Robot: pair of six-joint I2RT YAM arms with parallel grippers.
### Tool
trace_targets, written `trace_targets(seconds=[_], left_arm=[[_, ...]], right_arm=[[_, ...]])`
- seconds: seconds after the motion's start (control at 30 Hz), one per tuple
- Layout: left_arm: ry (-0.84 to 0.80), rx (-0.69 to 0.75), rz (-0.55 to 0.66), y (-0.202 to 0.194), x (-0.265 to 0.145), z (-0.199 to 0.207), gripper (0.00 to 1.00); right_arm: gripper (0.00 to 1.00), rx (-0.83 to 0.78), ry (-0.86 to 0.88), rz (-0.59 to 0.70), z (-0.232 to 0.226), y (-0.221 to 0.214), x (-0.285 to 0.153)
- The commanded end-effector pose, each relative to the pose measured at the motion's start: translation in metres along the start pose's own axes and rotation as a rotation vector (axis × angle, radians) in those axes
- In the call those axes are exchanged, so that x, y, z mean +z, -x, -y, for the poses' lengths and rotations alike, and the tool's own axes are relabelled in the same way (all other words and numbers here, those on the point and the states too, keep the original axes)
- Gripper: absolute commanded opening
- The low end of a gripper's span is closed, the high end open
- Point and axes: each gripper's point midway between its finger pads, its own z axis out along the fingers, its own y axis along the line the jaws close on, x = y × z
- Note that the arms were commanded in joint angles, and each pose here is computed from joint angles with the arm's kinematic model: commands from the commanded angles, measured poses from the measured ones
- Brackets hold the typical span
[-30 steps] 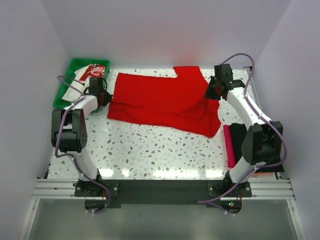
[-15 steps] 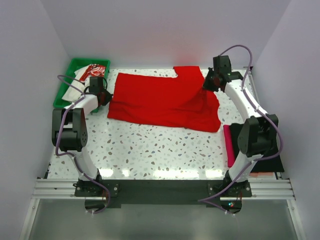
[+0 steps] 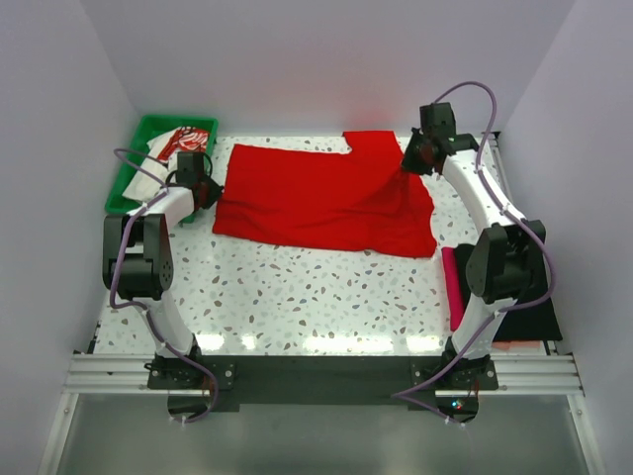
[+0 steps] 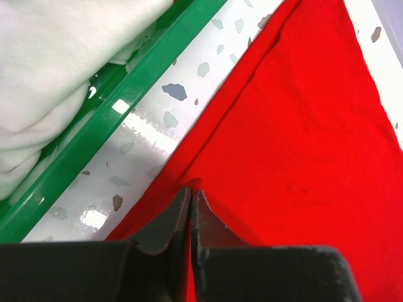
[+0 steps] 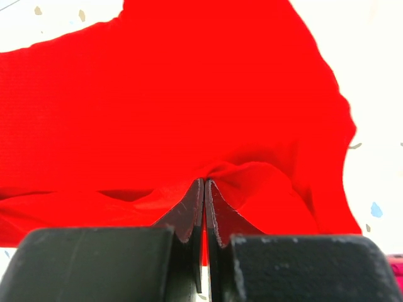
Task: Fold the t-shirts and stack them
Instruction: Fold the tshirt
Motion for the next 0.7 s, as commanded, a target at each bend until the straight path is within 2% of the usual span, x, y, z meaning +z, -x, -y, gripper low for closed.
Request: trace_targets(seconds=[0.0, 0.27, 0.43, 0.67], left_arm=[[-0.068, 0.015, 0.042, 0.016, -0.004, 0.021, 0.07], [-0.067, 0.030, 0.026, 0.012, 0.002, 0.020, 0.10], [-0.062, 0.027, 0.033, 0.013, 0.000, 0.019, 0.03], [-0.071, 0.031, 0.056, 0.021, -0.010, 0.023, 0.00]], right_arm=[[0.00, -0.017, -0.072, 0.023, 0.015, 0.006, -0.001], [0.00, 0.027, -0.101, -0.015, 0.039, -0.012, 0.016], [0.00, 0.042, -0.109, -0.021, 0.048, -0.014, 0.018], [0.00, 0.061, -0.119, -0.021, 0.064, -0.016, 0.015]])
